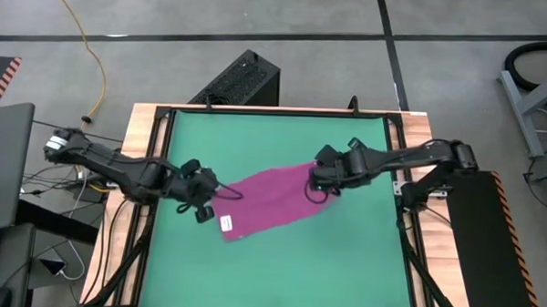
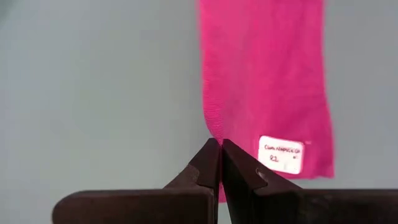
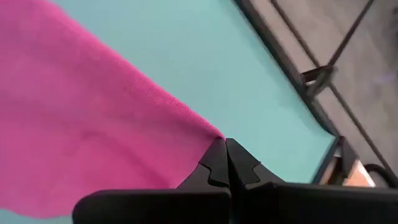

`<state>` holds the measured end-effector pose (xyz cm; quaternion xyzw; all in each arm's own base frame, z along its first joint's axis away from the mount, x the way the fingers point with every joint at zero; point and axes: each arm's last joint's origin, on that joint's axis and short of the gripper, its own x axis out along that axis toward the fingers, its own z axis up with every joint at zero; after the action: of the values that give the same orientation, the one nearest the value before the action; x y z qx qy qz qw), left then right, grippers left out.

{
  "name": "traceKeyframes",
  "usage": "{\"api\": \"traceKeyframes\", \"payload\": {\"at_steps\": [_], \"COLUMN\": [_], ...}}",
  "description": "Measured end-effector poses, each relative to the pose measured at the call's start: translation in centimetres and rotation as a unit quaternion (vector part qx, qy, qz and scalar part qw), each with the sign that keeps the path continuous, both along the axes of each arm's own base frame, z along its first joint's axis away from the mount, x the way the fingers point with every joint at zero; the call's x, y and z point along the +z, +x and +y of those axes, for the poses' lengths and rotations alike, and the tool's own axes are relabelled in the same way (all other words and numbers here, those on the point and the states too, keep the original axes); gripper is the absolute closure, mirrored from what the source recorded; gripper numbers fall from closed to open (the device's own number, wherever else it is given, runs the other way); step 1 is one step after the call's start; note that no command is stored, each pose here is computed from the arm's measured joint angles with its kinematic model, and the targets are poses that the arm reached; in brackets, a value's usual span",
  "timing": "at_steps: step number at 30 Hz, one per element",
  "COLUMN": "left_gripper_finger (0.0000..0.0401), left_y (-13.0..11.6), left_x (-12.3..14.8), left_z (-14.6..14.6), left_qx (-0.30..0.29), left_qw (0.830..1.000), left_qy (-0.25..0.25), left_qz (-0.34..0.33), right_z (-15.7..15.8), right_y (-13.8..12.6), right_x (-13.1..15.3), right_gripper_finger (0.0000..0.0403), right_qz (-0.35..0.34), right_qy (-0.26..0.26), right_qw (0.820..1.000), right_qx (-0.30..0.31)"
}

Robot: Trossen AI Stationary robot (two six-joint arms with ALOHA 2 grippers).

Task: Roll towel
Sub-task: Roll the pink towel

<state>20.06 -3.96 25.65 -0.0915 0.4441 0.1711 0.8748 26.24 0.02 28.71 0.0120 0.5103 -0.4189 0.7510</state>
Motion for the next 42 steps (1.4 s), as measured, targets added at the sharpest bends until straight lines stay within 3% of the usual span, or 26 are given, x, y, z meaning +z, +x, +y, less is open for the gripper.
{"api": "traceKeyframes", "payload": {"at_steps": [11,20,27,33,37,40,42], "left_gripper_finger": [0.0401,0.0401,0.0391,0.0346,0.0311,0.0289,0.0282], "left_y": [0.6,-0.1,-0.6,-0.4,-0.3,-0.4,-0.3], "left_x": [-3.9,-5.6,-6.4,-6.3,-6.1,-6.0,-6.0], "left_z": [4.8,6.8,7.1,7.1,7.3,7.5,7.6], "left_qx": [0.036,0.078,0.094,0.085,0.083,0.108,0.123], "left_qw": [0.998,0.996,0.993,0.993,0.990,0.982,0.980], "left_qy": [0.040,0.047,0.068,0.077,0.117,0.155,0.154], "left_qz": [-0.012,0.007,0.020,0.015,0.014,0.017,0.008], "right_z": [-4.9,-8.6,-11.6,-13.3,-14.3,-14.4,-13.8], "right_y": [1.3,0.3,-0.6,-0.6,-0.5,-0.1,0.4], "right_x": [-3.6,-6.3,-7.3,-7.0,-6.6,-6.5,-6.5], "right_gripper_finger": [0.0403,0.0399,0.0354,0.0304,0.0262,0.0241,0.0238], "right_qz": [-0.029,-0.048,-0.077,-0.106,-0.136,-0.137,-0.136], "right_qy": [-0.007,0.008,0.007,0.001,-0.014,0.000,0.018], "right_qw": [1.000,0.998,0.993,0.990,0.986,0.990,0.991], "right_qx": [0.006,-0.042,-0.094,-0.093,-0.096,-0.045,0.008]}}
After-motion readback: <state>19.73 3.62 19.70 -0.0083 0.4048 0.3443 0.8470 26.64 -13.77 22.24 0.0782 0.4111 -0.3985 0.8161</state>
